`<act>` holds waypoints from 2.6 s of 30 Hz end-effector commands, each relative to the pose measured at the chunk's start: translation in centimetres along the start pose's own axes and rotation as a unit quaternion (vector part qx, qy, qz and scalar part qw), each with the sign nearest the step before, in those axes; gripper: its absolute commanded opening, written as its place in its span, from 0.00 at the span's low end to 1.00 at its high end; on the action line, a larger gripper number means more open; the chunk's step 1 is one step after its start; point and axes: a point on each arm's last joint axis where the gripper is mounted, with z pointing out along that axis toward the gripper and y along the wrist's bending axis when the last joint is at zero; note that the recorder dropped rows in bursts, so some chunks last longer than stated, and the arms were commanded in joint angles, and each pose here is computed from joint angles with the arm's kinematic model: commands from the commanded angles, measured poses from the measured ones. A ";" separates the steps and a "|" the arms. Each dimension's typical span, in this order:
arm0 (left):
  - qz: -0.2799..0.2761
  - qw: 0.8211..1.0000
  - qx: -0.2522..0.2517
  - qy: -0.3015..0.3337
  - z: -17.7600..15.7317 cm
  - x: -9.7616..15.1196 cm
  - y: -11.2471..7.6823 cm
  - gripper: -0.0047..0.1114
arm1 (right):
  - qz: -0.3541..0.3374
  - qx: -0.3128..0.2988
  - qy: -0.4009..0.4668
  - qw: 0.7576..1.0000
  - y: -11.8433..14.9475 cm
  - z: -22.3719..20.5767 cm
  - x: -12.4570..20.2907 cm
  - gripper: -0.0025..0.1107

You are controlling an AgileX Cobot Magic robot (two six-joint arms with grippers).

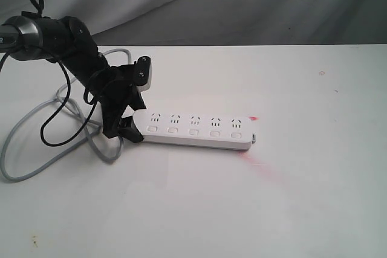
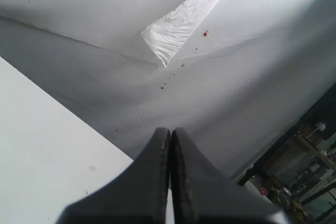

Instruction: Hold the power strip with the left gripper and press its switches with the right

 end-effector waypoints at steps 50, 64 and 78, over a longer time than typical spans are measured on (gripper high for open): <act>0.006 1.000 -0.010 0.010 0.1 0.2 0.2 0.64 | 0.080 0.035 -0.052 0.995 2.9 -3.8 3.2 0.02; 0.005 1.000 -0.010 0.010 0.1 0.2 0.2 0.64 | 0.166 0.029 -0.053 0.984 2.9 -3.8 3.2 0.02; 0.006 1.000 -0.010 0.010 0.1 0.2 0.2 0.64 | 0.172 0.032 -0.055 0.983 2.9 -3.8 3.2 0.02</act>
